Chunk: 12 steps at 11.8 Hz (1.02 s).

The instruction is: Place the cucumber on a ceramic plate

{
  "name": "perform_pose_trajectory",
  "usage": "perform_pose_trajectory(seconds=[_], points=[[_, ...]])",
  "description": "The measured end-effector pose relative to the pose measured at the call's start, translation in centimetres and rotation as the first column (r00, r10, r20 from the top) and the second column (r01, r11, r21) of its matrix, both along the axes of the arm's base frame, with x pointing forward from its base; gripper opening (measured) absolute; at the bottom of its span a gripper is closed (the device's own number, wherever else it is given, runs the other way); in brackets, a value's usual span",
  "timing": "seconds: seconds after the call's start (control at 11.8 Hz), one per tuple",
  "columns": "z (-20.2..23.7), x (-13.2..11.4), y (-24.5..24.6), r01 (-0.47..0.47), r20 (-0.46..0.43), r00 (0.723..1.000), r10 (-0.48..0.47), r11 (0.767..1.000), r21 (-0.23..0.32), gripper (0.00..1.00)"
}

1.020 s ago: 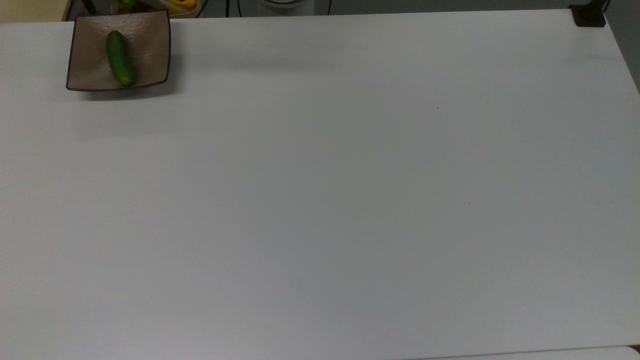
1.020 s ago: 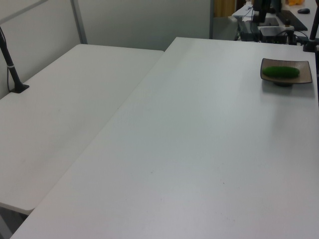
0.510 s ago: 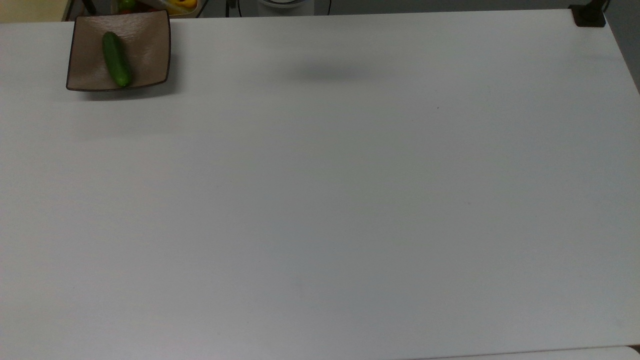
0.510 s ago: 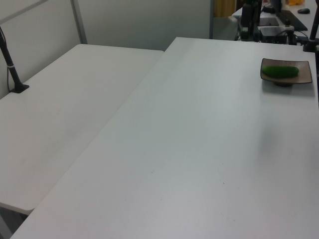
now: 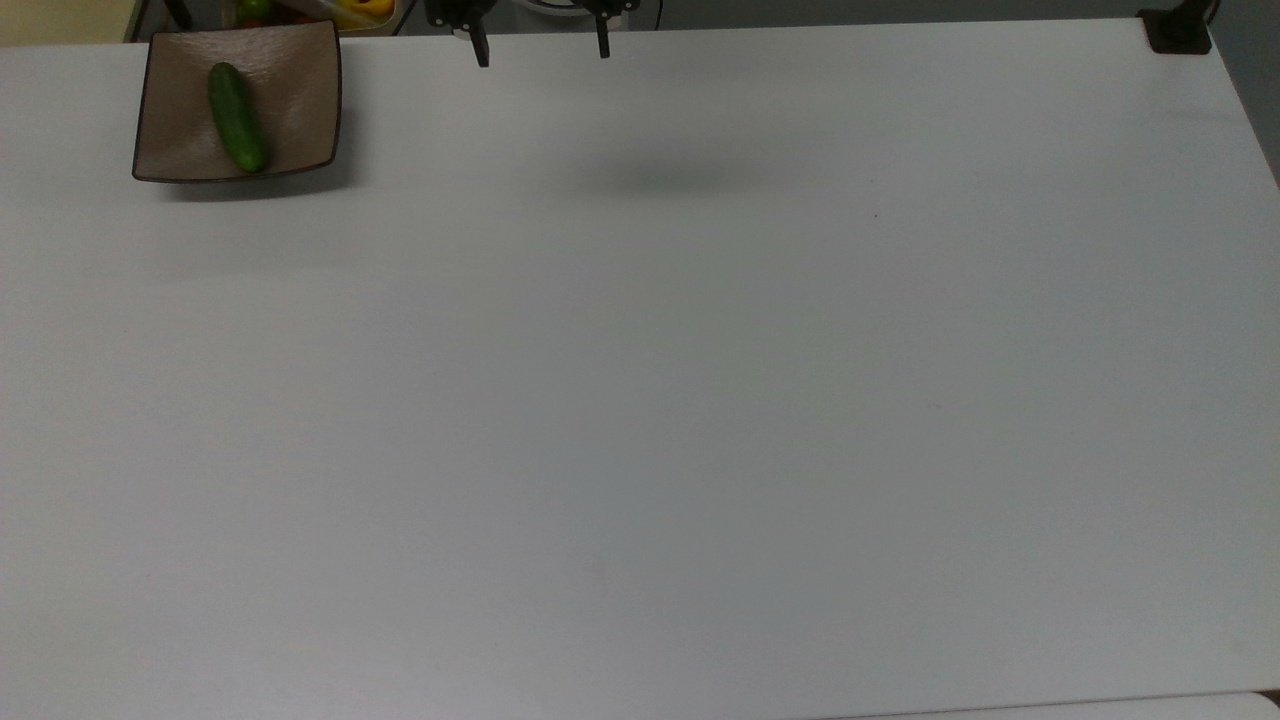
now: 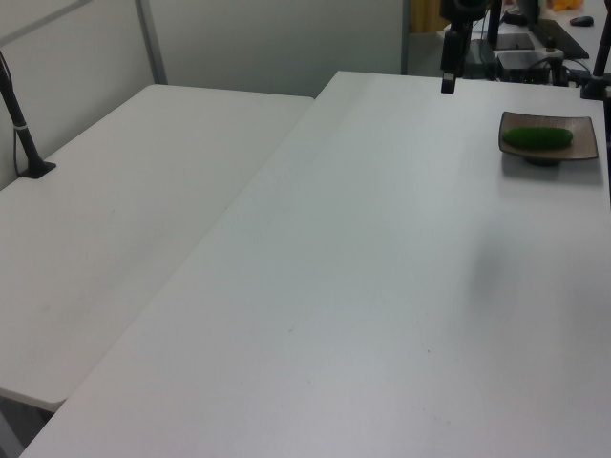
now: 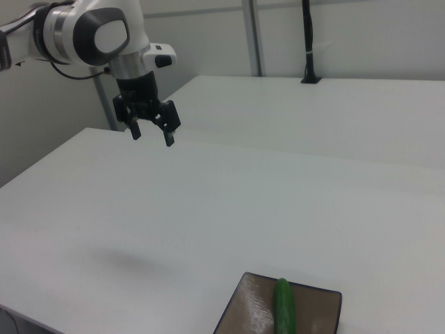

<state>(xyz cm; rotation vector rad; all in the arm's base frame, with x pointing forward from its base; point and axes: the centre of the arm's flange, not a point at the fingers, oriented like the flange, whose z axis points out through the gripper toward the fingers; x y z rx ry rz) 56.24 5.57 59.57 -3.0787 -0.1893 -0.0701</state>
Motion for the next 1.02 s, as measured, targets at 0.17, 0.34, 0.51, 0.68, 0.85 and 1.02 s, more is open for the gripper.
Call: perform_pose_trajectory(seconds=[0.17,0.34,0.51,0.68,0.85,1.02], points=[[-0.1,0.0,0.3,-0.011,0.003,1.000,0.011,1.000,-0.026,1.00],[-0.4,-0.1,0.6,-0.020,-0.002,1.000,0.020,0.999,-0.034,1.00],[-0.7,0.0,0.8,-0.023,-0.008,1.000,0.023,0.999,-0.035,1.00],[-1.0,0.0,0.7,-0.025,-0.013,1.000,0.024,0.999,-0.045,1.00],[-1.2,0.0,0.5,-0.027,-0.014,1.000,0.026,0.997,-0.066,1.00],[-1.2,0.0,0.5,-0.027,-0.016,1.000,0.026,0.997,-0.067,1.00]])
